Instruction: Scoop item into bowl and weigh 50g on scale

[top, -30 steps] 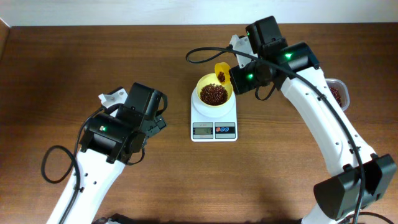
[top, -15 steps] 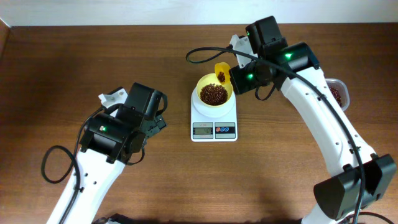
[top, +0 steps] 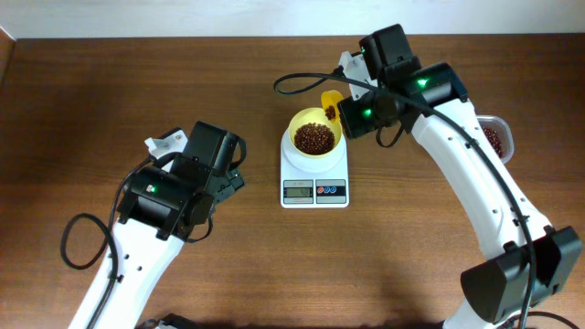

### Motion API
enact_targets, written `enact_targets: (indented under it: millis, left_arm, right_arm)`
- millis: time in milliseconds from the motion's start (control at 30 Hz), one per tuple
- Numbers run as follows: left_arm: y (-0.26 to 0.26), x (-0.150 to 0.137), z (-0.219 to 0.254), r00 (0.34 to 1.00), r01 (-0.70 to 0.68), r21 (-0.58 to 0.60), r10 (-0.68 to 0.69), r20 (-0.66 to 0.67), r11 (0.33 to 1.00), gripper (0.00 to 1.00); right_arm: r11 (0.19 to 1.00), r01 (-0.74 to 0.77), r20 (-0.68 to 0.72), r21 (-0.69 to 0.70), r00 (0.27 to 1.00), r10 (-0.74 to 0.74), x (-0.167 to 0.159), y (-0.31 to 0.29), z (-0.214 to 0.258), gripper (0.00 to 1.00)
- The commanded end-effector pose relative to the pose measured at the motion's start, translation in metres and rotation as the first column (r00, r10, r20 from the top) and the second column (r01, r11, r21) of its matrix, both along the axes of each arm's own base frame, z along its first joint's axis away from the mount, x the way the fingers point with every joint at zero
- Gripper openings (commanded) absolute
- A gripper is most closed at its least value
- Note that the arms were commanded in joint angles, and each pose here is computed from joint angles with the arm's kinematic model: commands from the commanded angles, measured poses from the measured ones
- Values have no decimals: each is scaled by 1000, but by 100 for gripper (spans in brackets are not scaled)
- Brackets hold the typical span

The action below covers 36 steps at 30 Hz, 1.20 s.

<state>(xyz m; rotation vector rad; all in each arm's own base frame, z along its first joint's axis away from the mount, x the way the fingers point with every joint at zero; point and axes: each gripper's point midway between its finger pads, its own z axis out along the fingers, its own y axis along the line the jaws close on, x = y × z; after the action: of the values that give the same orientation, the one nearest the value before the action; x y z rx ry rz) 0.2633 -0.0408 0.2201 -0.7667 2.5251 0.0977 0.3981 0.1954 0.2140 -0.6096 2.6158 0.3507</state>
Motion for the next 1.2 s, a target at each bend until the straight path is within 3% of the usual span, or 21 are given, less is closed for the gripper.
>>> enact_targets:
  millis: [0,767,1167]
  left_arm:
    - [3,-1,4,1000,-7,4,6,14,1000,99]
    - [3,-1,4,1000,-7,4,7,15,1000,99]
    - [3,-1,4,1000,-7,4,7,15,1000,99]
  right_arm:
    - [1000,-23,-1,20,1000,23,0,9,3,4]
    - [997,-49,37,-56,998,51,1,6,1,4]
    - [985,-85,-52,147,994,93,-16,35,9,4]
